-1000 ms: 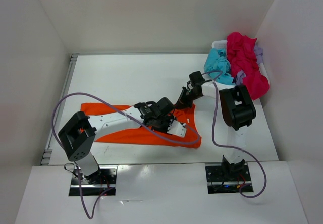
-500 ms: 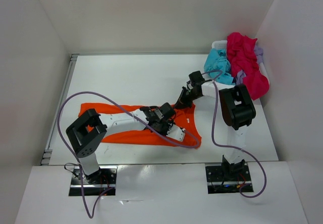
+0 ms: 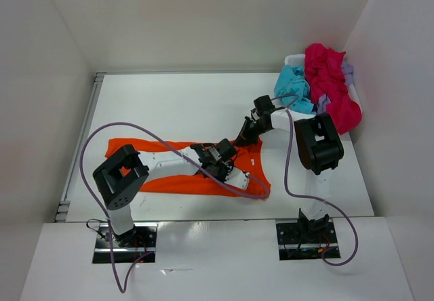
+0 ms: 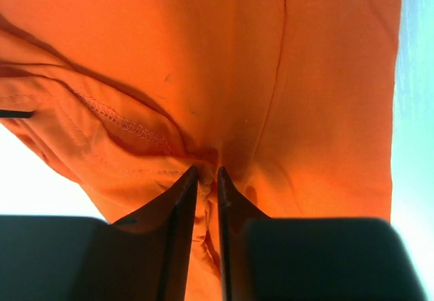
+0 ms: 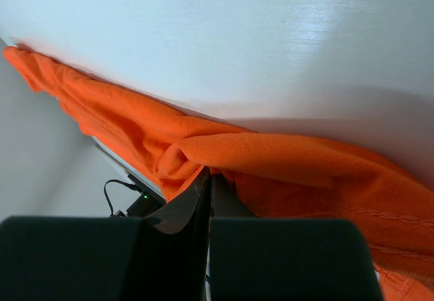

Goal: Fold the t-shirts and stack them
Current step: Fold the other side of the tshirt into a rectangle

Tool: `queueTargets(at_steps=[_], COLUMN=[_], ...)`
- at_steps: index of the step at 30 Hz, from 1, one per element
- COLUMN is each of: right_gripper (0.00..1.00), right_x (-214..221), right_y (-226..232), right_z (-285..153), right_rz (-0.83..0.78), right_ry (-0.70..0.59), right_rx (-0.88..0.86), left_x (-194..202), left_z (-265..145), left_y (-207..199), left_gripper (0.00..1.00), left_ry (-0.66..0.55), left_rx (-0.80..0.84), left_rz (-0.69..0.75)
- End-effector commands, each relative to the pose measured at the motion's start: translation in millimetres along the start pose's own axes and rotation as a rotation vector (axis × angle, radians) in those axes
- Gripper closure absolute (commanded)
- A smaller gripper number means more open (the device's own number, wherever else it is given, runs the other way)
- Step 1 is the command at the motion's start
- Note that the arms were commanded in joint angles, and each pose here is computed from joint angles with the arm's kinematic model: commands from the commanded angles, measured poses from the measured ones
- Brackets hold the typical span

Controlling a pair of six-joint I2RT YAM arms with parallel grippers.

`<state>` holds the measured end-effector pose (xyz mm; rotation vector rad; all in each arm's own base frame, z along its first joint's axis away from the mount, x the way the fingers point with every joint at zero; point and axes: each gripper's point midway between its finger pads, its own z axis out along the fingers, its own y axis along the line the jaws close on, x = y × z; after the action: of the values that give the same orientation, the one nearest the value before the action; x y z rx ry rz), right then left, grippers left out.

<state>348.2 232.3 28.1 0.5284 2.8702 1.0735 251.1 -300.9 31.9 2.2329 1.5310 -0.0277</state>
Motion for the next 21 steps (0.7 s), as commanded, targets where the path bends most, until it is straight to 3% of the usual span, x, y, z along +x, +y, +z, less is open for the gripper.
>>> queueTargets(at_steps=[1,2,6,21], right_gripper=[1.0,1.0,1.0,1.0], right_x=[-8,-8,-4,13], right_y=[12,12,8,-6], right_z=[-12,-12,-12,-29], right_rz=[-0.032,-0.032,-0.026,-0.07], right_ry=[-0.044,-0.044,-0.038,-0.061], right_rx=[-0.034,-0.034,-0.027,0.058], left_x=[-2,1,4,5], left_z=[2,2,-2,-43], left_y=[6,8,9,23], left_gripper=[0.8,0.87,0.97,1.0], left_ry=[-0.014,-0.011,-0.008,-0.108], left_rx=[-0.013,-0.016,-0.018,0.033], left_rz=[-0.038,-0.046,-0.064,-0.223])
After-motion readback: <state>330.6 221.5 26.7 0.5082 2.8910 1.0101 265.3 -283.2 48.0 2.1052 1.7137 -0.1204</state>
